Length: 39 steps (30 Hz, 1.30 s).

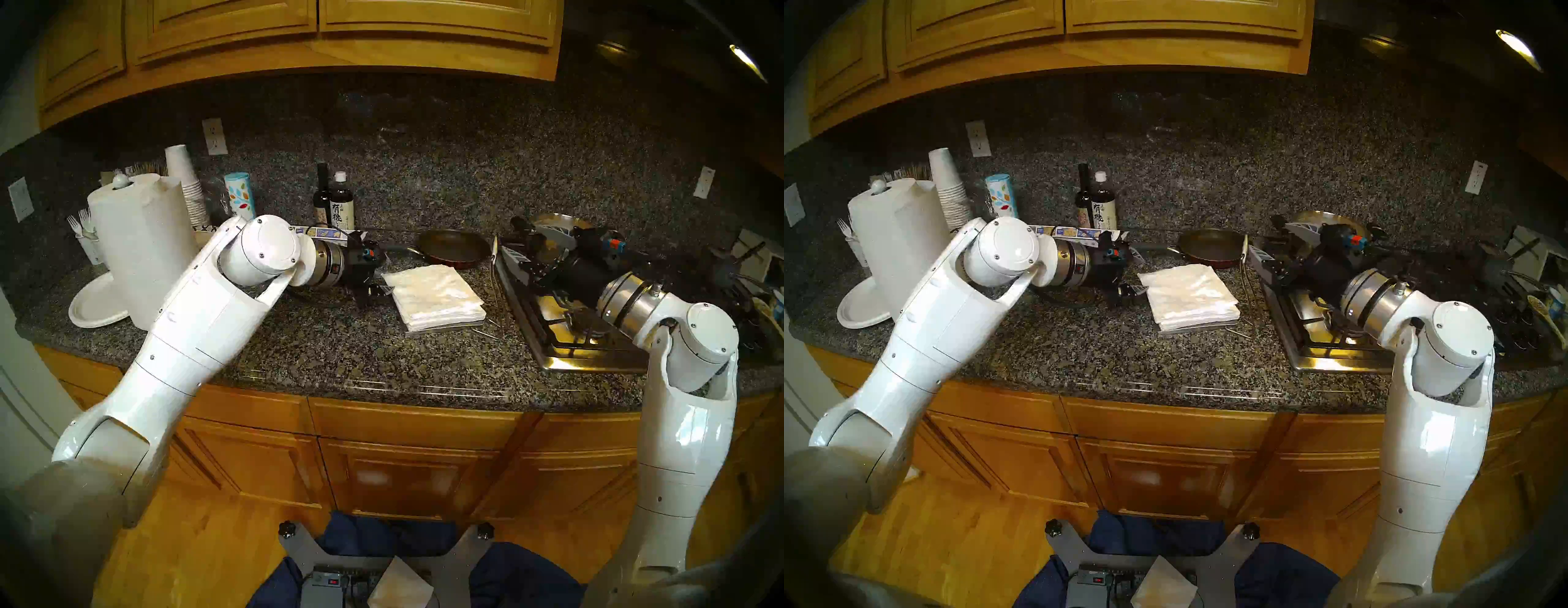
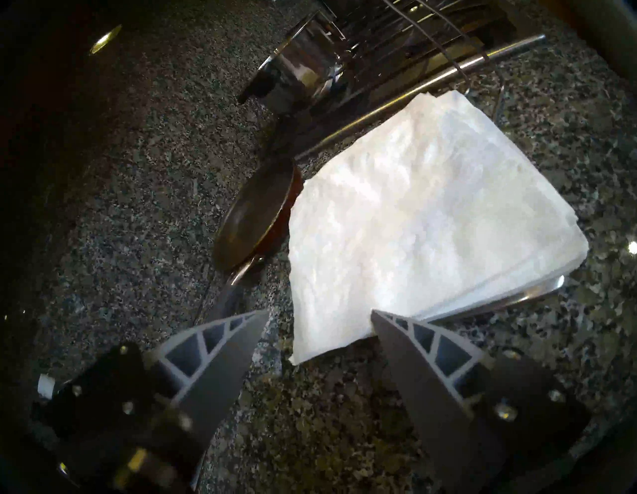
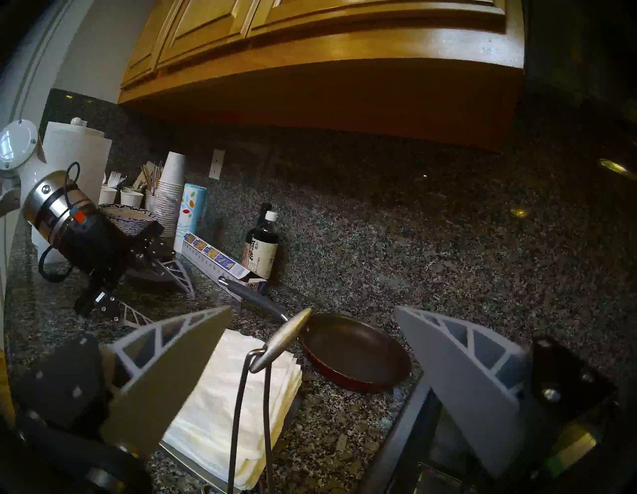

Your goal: Take napkin out of napkin holder

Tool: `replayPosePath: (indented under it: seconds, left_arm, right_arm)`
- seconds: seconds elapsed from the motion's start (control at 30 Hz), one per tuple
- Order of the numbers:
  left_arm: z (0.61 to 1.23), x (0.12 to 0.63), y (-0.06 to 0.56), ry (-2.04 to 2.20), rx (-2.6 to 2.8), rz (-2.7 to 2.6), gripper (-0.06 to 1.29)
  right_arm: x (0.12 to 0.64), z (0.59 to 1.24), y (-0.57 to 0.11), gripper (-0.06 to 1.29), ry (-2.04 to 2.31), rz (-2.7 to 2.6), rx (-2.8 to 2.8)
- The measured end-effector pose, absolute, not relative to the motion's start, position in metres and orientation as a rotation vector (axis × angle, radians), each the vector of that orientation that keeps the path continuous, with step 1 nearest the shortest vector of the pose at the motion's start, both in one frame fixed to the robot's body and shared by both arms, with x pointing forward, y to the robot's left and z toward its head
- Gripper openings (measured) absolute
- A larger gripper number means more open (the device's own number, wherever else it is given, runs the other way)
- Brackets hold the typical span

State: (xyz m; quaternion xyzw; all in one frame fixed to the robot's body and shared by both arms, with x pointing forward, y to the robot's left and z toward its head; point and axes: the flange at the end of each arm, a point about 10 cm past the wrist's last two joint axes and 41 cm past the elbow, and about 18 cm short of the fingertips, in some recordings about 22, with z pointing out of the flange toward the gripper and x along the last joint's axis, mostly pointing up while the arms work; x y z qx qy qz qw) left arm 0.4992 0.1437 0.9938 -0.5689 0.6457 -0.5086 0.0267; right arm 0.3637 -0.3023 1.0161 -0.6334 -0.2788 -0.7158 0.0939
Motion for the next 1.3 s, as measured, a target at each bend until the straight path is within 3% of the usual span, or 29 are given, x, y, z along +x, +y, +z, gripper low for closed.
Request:
replayPosePath:
  seconds: [1.3]
  left_arm:
    - [0.984, 0.493, 0.149, 2.035, -1.714, -1.572, 0.8]
  right_arm:
    - [0.372, 1.013, -0.298, 1.24, -0.816, -2.126, -1.88]
